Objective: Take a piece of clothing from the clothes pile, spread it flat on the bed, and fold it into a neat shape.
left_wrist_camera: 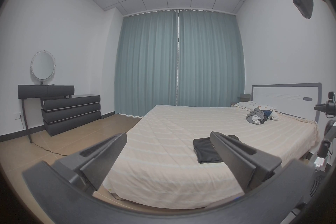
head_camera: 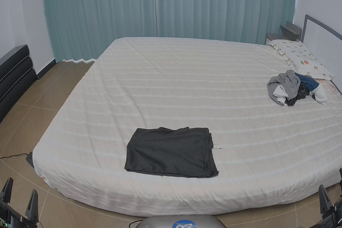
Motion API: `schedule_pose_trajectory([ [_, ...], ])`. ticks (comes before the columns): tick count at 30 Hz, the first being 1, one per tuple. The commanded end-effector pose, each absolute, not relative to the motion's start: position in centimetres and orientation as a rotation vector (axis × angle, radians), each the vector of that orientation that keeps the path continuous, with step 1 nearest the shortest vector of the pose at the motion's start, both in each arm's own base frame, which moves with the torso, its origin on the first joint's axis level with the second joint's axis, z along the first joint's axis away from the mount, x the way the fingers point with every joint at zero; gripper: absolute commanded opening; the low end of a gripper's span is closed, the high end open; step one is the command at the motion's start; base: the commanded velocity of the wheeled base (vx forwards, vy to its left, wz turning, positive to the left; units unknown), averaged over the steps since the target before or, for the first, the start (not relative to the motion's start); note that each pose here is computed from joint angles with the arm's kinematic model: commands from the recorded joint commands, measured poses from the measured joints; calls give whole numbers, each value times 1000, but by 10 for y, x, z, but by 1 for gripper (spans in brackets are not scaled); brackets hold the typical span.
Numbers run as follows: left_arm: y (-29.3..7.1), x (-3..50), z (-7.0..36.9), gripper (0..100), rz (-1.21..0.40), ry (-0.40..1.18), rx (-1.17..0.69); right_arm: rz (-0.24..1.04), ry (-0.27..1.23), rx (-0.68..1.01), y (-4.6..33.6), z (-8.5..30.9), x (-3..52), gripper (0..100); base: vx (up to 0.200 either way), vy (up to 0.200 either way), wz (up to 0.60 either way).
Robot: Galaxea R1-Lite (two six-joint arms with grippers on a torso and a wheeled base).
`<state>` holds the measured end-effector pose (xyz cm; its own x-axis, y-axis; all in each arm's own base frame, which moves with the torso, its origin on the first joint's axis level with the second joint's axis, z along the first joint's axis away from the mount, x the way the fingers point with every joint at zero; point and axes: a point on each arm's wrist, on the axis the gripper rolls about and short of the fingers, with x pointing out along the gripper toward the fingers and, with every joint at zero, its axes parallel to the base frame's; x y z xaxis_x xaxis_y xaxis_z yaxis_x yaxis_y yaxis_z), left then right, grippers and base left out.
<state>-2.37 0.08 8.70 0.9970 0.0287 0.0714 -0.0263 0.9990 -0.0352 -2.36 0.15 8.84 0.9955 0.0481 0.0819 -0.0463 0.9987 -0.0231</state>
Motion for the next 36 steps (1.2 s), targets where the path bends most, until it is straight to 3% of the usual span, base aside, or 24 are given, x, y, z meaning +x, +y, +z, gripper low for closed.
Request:
schedule_pose_trajectory([
  [1,0,-23,82,100,4,-58,-10,112,-68,-46,3,82,-23,100,0,0,0],
  [5,0,-23,82,100,11,-60,-5,3,6,-24,0,75,-23,100,0,0,0],
  [19,-1,-23,82,100,-57,-52,-9,14,2,11,1,75,-23,100,0,0,0],
  [25,4,-23,82,100,160,-52,11,14,2,3,1,75,-23,100,0,0,0],
  [36,1,-22,76,100,23,3,-11,12,2,-2,1,75,-23,100,0,0,0],
])
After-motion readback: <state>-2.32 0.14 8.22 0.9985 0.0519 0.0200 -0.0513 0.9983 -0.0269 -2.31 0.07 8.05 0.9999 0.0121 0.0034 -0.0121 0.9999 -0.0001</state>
